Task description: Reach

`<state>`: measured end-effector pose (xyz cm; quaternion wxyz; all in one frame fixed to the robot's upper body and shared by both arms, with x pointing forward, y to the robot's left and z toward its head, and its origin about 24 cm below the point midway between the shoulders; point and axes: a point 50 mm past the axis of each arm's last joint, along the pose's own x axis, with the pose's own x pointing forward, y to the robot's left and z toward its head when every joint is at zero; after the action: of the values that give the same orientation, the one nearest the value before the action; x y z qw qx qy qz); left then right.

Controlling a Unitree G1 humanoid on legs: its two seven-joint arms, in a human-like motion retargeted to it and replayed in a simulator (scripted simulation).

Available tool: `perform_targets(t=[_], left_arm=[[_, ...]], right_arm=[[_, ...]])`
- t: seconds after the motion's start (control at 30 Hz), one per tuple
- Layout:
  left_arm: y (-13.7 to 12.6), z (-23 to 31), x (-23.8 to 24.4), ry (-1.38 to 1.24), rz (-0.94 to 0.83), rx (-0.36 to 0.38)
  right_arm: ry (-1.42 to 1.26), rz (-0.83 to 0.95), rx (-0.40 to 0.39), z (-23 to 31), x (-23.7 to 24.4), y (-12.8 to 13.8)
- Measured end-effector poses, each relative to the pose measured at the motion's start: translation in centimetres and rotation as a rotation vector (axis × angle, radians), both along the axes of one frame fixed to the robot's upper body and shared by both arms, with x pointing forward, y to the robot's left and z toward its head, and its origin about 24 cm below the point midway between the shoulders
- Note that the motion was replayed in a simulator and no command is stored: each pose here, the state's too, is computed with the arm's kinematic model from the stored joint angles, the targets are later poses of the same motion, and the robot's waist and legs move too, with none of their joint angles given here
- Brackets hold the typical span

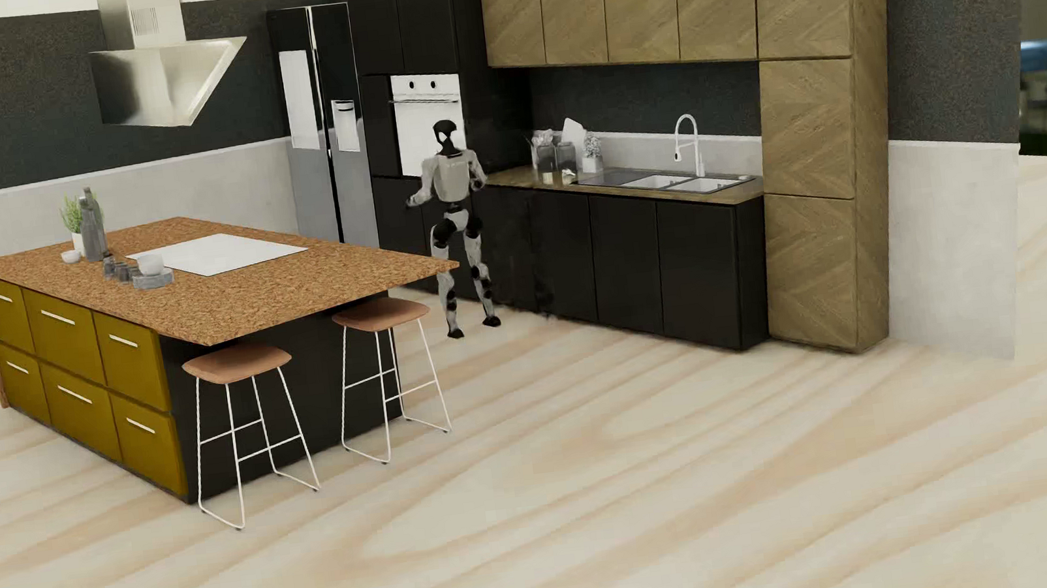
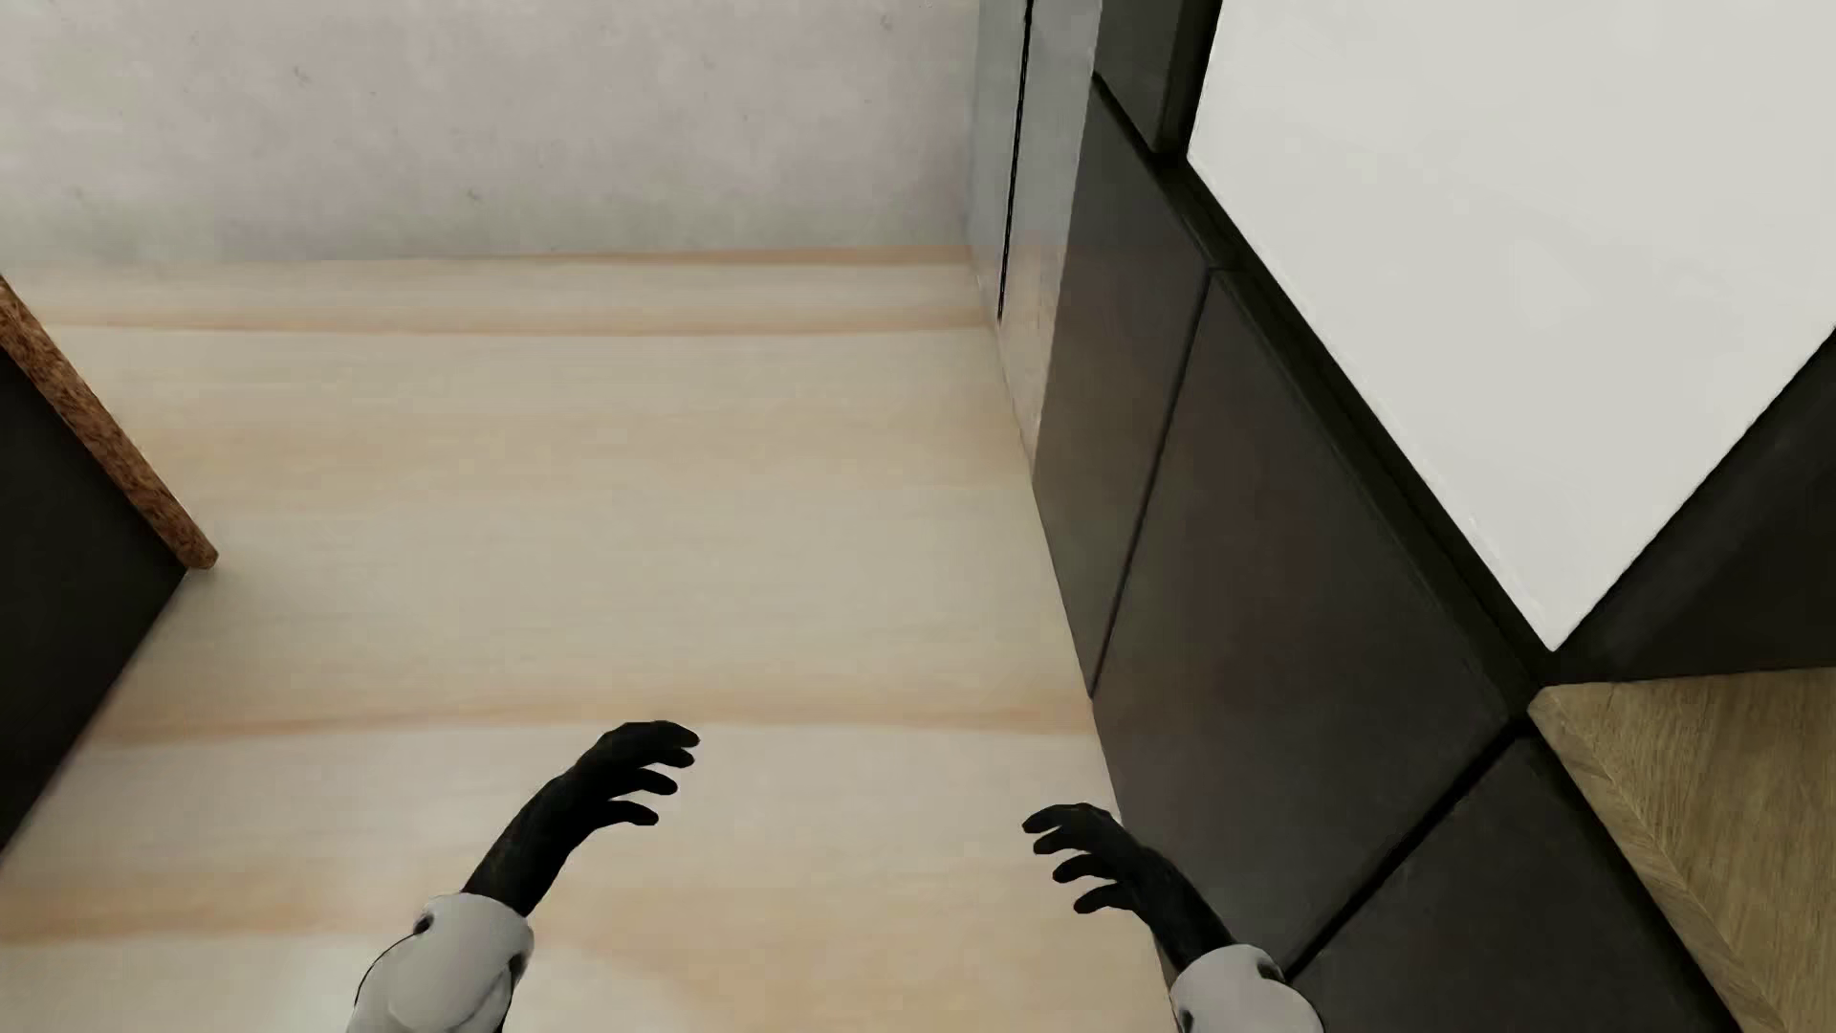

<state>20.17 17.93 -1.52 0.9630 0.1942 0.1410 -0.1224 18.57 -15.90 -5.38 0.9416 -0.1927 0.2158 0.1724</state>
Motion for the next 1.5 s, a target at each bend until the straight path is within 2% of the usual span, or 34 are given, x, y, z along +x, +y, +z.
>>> perform_targets(t=[0.53, 0.73, 0.97, 1.03, 1.33, 1.5], left_arm=[[0.0, 0.2, 0.1, -0.007, 0.0, -0.001], [0.5, 2.0, 0.8, -0.084, 0.005, 0.004], [2.4, 8.6, 3.4, -0.355, 0.024, 0.054], [3.2, 11.2, 4.1, -0.461, 0.043, 0.074], [6.8, 22.5, 6.1, -0.873, 0.14, 0.199], [6.9, 29.0, 6.0, -1.093, 0.134, 0.273]], right_arm=[[-0.018, 0.009, 0.005, 0.4, 0.3, 0.2], [-0.114, 0.031, 0.008, 2.5, 1.6, 0.2], [-0.431, 0.032, 0.011, 10.0, 5.2, -0.9], [-0.547, 0.001, 0.004, 12.8, 6.2, -1.9], [-1.01, -0.069, -0.068, 24.7, 8.5, -4.9], [-1.288, -0.097, -0.124, 32.4, 8.4, -6.0]])
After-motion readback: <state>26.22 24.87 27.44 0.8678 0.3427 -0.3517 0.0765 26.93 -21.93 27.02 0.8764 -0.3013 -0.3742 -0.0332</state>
